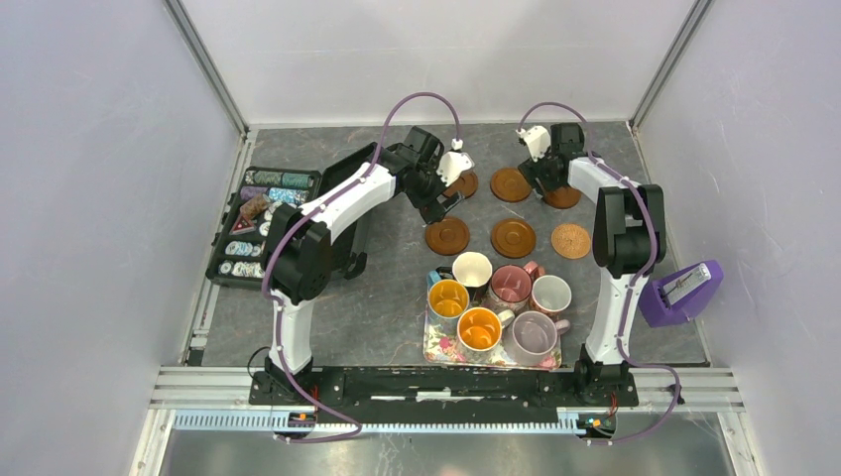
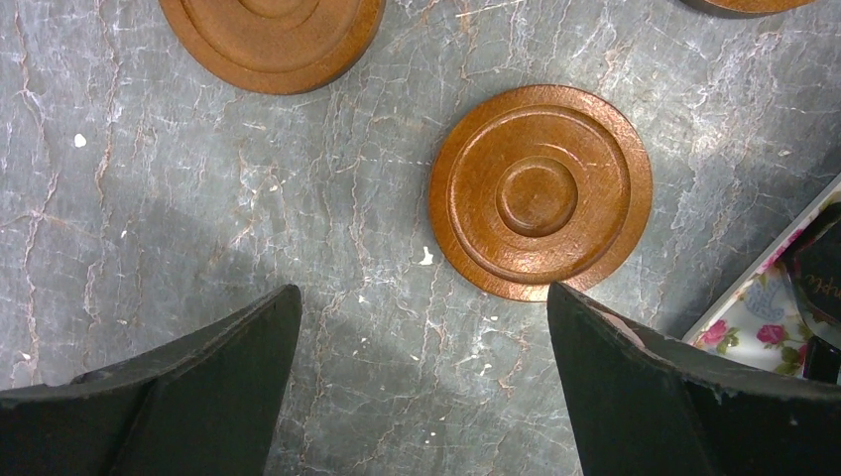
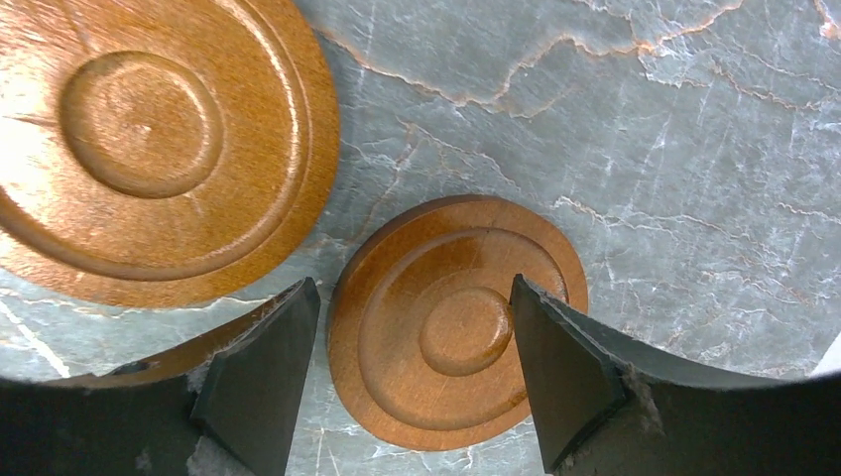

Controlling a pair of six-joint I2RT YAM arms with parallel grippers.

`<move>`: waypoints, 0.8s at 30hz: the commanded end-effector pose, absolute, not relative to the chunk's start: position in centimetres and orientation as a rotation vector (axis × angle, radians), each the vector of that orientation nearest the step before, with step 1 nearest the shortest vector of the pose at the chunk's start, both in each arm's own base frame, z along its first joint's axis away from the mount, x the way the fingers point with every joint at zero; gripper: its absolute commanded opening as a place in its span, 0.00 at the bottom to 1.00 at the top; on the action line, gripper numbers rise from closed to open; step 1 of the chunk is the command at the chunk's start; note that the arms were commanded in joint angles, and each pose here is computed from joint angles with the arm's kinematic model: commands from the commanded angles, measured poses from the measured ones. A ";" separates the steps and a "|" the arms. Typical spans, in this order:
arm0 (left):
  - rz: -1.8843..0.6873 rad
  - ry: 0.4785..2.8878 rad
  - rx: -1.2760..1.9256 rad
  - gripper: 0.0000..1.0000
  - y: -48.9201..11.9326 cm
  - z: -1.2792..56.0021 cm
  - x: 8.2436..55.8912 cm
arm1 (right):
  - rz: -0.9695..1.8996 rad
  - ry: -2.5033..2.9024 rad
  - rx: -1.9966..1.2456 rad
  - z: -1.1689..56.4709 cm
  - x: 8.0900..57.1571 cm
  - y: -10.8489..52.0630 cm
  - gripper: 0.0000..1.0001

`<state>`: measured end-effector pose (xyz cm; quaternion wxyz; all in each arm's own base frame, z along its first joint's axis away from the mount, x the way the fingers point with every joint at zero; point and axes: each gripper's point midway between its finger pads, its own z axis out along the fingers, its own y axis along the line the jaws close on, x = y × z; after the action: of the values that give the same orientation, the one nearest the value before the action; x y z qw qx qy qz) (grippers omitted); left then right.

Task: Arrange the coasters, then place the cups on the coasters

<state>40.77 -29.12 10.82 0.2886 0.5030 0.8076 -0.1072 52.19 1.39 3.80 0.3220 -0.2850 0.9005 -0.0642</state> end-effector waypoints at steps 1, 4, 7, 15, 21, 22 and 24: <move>-0.297 2.143 1.293 1.00 -29.5 12.3 41.5 | -0.266 2.325 -0.736 5.3 53.8 0.2 0.77; -0.297 2.143 1.292 1.00 -29.5 12.3 41.5 | -0.299 2.337 -0.732 5.2 53.7 -0.3 0.76; -0.301 2.145 1.290 1.00 -29.6 12.2 41.5 | -0.322 2.351 -0.730 5.1 53.5 -0.8 0.75; -0.300 2.138 1.296 1.00 -29.6 12.3 41.6 | -0.363 2.380 -0.711 5.0 52.9 -2.3 0.74; -0.305 2.137 1.293 1.00 -29.7 12.4 41.6 | -0.327 2.370 -0.693 5.5 52.8 -2.9 0.75; -0.306 2.136 1.292 1.00 -29.7 12.5 41.6 | -0.288 2.348 -0.702 6.1 52.9 -2.3 0.76; -0.310 2.128 1.292 1.00 -29.8 12.8 41.6 | -0.228 2.289 -0.719 7.7 53.2 -1.2 0.77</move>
<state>40.78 -29.02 10.87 0.2876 0.5023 0.8084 -0.1069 51.93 -2.64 3.51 0.2984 -0.2668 0.9087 -0.1183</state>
